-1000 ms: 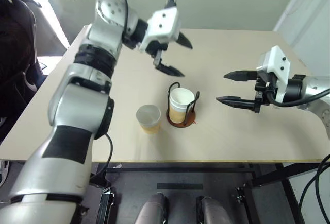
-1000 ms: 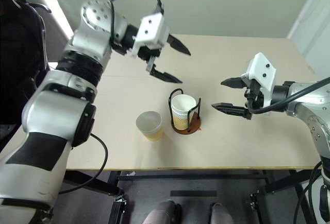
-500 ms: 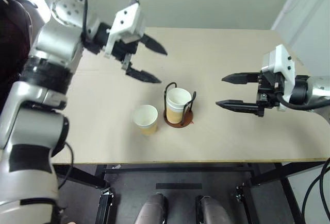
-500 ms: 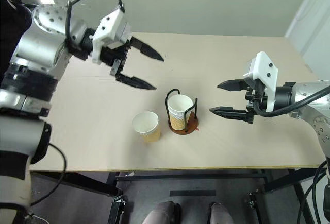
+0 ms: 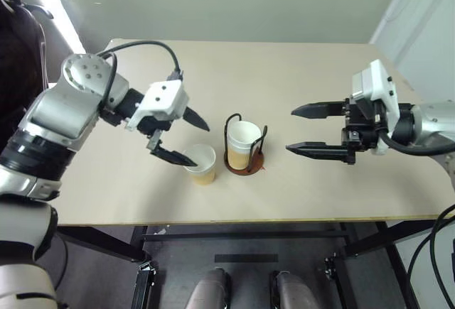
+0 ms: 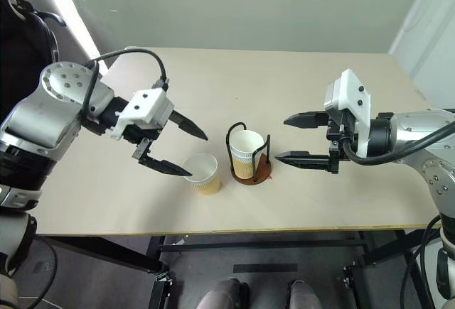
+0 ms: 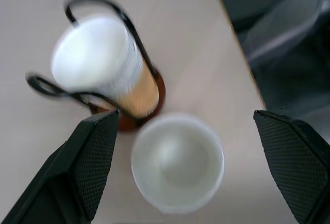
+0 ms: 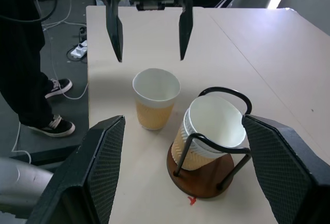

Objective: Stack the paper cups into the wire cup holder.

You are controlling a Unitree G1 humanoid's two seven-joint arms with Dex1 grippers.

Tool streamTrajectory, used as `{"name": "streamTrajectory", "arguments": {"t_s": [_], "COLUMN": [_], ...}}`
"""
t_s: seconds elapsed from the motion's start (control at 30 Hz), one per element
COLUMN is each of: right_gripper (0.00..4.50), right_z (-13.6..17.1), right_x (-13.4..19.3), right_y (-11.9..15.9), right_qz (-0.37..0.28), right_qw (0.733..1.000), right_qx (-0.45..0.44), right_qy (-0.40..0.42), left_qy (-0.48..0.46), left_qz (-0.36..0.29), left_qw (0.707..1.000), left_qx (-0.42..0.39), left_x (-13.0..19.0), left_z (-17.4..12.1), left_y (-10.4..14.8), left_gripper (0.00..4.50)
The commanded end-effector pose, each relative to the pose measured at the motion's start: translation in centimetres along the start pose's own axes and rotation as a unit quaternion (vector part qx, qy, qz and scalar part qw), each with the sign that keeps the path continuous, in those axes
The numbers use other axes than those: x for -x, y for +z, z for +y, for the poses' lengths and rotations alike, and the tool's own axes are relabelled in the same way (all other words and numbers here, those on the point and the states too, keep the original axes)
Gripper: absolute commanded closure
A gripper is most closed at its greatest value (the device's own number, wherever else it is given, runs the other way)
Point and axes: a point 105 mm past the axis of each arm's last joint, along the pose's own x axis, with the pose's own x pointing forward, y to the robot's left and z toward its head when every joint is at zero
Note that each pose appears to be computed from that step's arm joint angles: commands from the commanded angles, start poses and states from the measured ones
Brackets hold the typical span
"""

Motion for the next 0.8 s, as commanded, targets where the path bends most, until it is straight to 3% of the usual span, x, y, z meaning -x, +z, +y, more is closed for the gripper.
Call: {"name": "streamTrajectory", "arguments": {"t_s": [0.03,0.8], "right_gripper": [0.84,0.84], "right_z": [0.2,0.0], "right_x": [0.0,-0.5], "right_y": [1.2,0.6], "right_qz": [-0.010,0.002], "right_qw": [1.000,1.000], "right_qx": [0.023,0.020], "right_qy": [0.001,0.006], "left_qy": [0.012,-0.017], "left_qz": [0.046,0.099], "left_qw": [0.997,0.992], "left_qx": [-0.055,-0.081], "left_x": [1.2,-0.5], "left_z": [0.0,-0.8], "left_y": [0.2,-2.2], "left_gripper": [0.04,0.04]}}
